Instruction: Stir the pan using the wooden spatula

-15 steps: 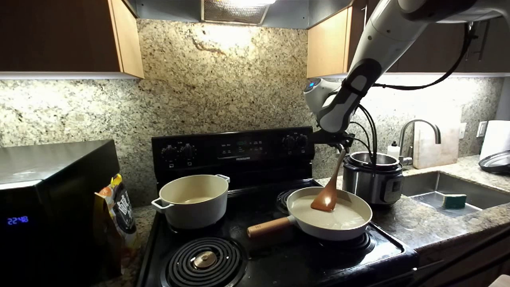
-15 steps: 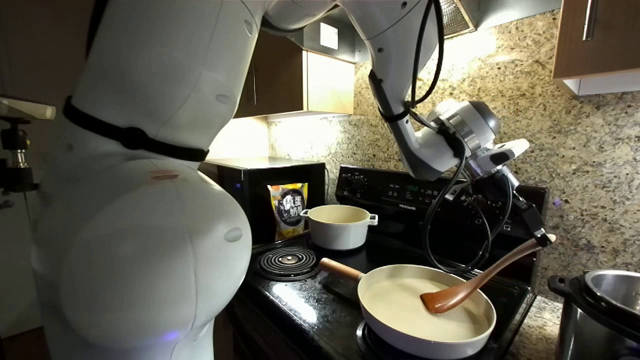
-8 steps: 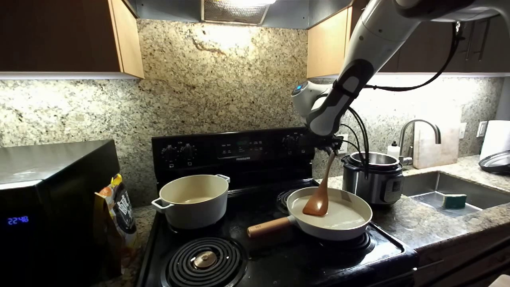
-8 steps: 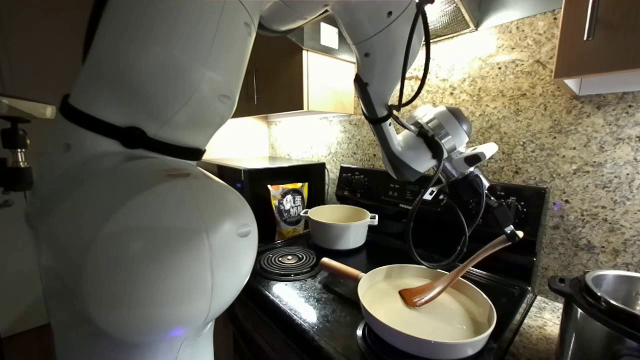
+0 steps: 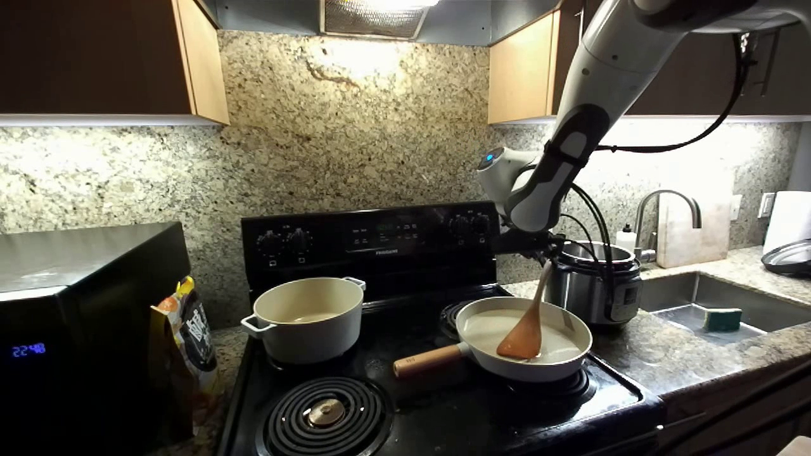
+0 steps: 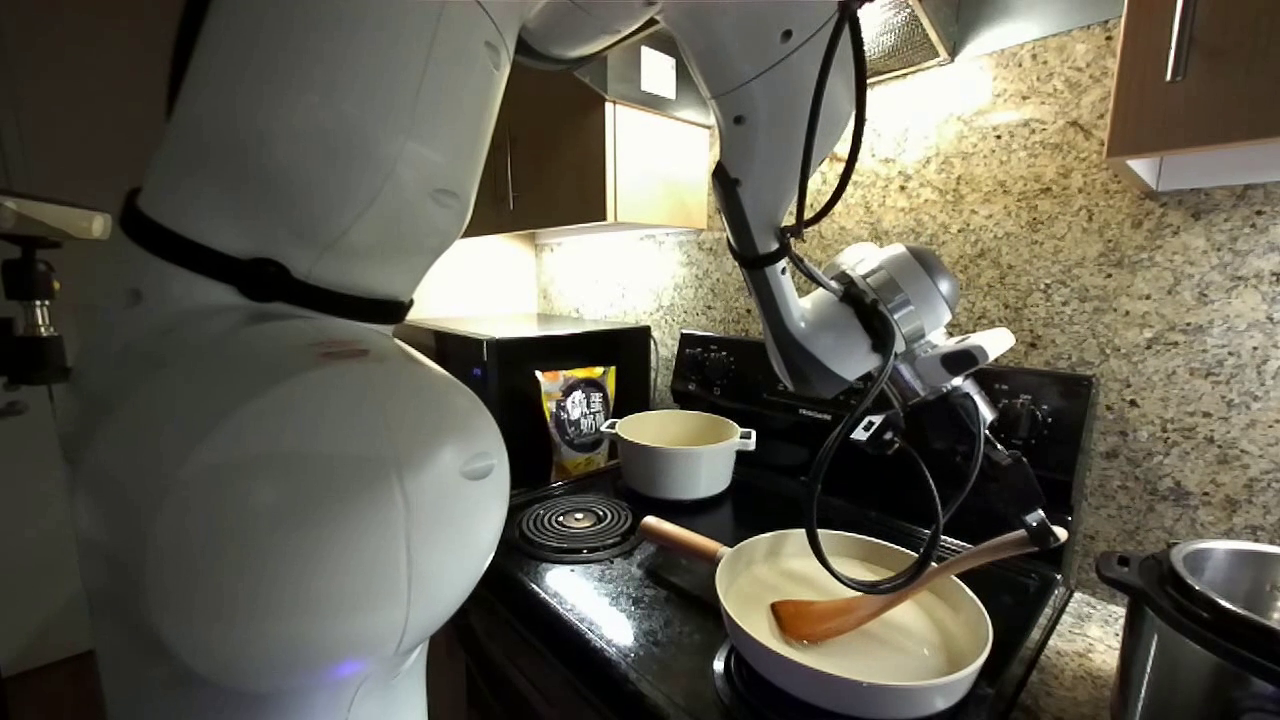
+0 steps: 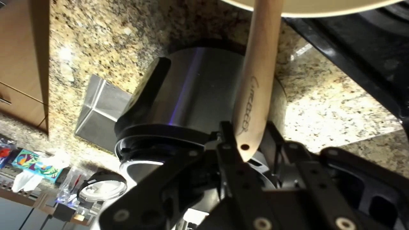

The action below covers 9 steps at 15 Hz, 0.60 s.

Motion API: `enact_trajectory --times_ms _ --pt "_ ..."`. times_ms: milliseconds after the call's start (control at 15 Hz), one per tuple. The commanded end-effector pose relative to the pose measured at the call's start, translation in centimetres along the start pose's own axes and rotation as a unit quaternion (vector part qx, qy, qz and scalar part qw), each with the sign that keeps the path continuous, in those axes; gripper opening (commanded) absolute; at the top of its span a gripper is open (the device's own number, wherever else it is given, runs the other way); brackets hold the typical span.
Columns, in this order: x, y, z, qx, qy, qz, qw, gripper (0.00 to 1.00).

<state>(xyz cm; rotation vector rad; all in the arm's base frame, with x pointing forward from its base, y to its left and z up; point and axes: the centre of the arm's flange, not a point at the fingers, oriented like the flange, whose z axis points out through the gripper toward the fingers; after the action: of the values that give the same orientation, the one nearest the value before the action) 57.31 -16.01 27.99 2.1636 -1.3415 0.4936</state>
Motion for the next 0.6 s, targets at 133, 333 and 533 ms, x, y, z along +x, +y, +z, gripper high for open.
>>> enact_trajectory --times_ms 133,333,533 --pt "1.2 5.0 3.7 -0.014 -0.020 0.030 0.9992 0.07" --pt "2.6 6.5 4.9 -0.029 -0.024 0.048 0.9981 0.07" --pt "3.8 6.9 5.6 -0.038 -0.025 0.058 0.9973 0.07"
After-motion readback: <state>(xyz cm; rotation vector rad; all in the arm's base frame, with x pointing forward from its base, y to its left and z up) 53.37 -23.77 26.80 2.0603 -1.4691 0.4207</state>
